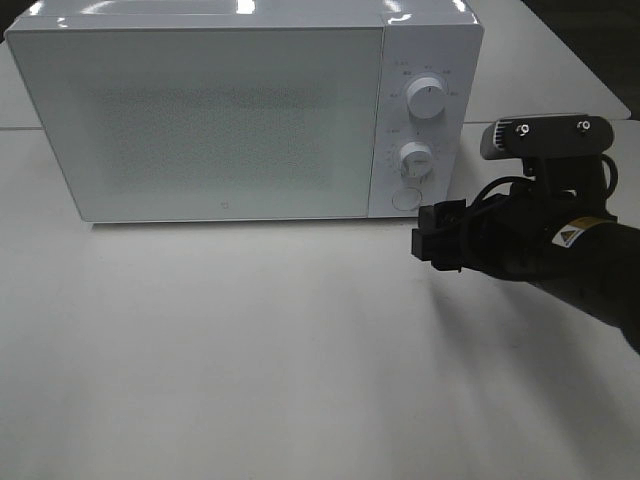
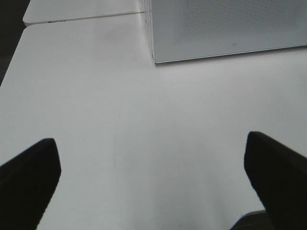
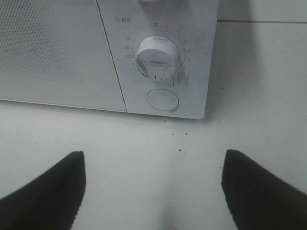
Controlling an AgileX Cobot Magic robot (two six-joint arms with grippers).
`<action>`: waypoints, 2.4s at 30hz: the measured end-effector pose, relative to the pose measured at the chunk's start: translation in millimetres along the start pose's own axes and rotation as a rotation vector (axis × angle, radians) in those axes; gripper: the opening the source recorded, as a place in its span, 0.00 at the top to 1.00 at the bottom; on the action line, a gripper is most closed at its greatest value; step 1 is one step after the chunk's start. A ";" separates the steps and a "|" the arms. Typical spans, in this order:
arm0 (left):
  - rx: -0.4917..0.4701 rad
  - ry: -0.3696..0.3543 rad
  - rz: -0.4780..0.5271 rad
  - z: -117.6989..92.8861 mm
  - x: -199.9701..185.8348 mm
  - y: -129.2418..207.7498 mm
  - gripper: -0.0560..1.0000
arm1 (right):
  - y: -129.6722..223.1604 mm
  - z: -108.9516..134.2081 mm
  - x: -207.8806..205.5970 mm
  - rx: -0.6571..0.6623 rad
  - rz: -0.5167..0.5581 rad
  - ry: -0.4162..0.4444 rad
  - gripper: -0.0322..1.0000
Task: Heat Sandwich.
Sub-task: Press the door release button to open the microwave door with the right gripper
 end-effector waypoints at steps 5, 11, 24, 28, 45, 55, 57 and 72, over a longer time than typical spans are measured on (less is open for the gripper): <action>0.000 0.000 0.000 0.0 0.0 0.0 0.01 | 7.9 7.3 2.8 -0.019 -0.017 0.015 0.23; 0.000 0.000 0.000 0.0 0.0 0.0 0.01 | 20.4 17.1 4.6 -0.035 -0.018 0.021 0.23; 0.000 0.000 0.000 0.0 0.0 0.0 0.01 | 21.3 21.0 2.8 0.148 -0.034 0.020 0.23; 0.000 0.000 0.000 0.0 0.0 0.0 0.01 | 22.4 21.1 2.8 0.447 -0.028 0.016 0.23; 0.000 0.000 0.000 0.0 0.0 0.0 0.01 | 22.1 22.7 2.8 1.254 -0.029 -0.008 0.28; 0.000 0.000 0.000 0.0 0.0 0.0 0.01 | 21.7 25.4 2.8 1.408 -0.018 -0.029 0.64; 0.000 0.000 0.000 0.0 0.0 0.0 0.01 | 21.7 25.4 2.8 1.427 -0.018 -0.029 0.78; 0.000 0.000 0.000 0.0 0.0 0.0 0.01 | 35.6 21.6 11.7 1.510 -0.010 0.017 0.96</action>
Point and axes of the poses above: a point on each arm's last joint axis where the gripper is mounted, x pointing out along that axis toward the gripper, z along the wrist's bending axis when the last joint is at zero, y = z × x, the point moved 5 cm from there along x, pointing out along that axis toward the gripper, and after that the axes turned 10 degrees about x, right-handed, at the moved point
